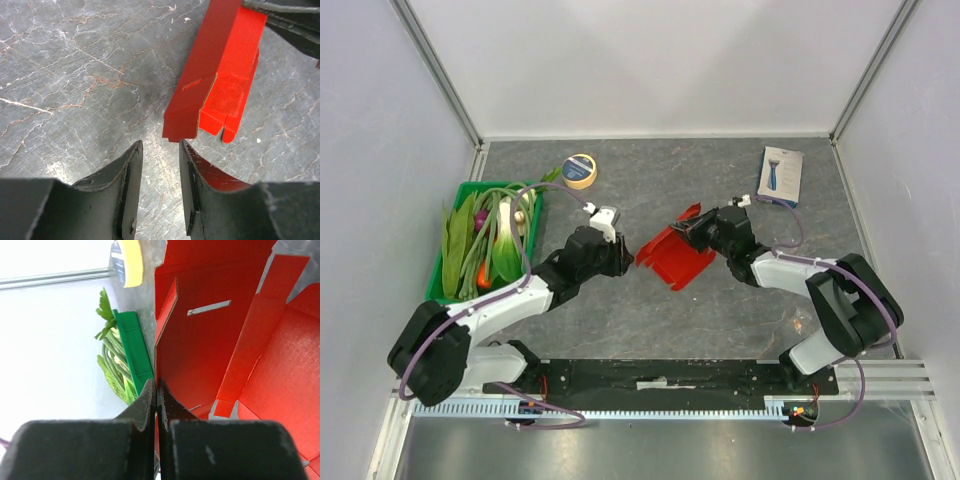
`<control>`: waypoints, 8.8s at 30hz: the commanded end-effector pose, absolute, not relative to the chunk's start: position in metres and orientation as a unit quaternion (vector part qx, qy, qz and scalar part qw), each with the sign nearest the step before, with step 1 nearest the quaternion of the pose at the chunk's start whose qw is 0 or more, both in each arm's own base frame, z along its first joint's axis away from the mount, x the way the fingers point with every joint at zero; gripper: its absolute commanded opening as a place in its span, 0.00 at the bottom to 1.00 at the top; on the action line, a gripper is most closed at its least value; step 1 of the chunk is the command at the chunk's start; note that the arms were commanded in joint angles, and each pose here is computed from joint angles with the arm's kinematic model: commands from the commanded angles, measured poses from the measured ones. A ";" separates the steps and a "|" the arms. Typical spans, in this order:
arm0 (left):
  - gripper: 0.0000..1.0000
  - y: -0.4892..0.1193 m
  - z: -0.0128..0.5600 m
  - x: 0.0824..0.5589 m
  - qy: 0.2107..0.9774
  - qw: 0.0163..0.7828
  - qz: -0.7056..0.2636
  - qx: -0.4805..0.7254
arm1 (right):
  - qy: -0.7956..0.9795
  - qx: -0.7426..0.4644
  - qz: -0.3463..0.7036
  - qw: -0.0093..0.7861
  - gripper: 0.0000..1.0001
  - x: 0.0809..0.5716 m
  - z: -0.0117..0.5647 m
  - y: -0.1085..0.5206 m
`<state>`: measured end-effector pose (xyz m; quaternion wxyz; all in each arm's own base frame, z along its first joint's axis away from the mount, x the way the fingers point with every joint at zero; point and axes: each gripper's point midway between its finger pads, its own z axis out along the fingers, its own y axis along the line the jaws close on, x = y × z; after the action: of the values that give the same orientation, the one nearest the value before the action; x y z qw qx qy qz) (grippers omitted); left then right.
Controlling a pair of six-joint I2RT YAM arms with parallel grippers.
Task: Fold the paper box
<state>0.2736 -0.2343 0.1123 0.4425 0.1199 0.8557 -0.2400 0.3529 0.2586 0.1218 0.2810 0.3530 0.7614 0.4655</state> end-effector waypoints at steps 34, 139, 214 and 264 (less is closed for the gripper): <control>0.32 -0.249 0.072 0.328 0.854 0.457 -0.221 0.115 | 0.813 0.192 0.442 0.327 0.03 0.377 0.049 0.282; 0.40 -0.261 0.079 0.304 0.831 0.486 -0.248 0.107 | 0.788 0.262 0.470 0.299 0.06 0.353 0.045 0.273; 0.20 -0.262 0.224 0.245 0.819 0.359 -0.310 0.323 | 0.528 -0.657 0.151 0.516 0.00 0.271 0.204 0.285; 0.29 -0.294 0.106 0.305 0.856 0.395 -0.292 0.163 | 0.840 -0.350 0.235 0.342 0.00 0.317 0.116 0.232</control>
<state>0.2997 -0.2846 0.0889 0.3662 0.1374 0.8666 -0.3098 0.3051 0.2192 0.0990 0.3216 -0.3574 0.8506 0.2127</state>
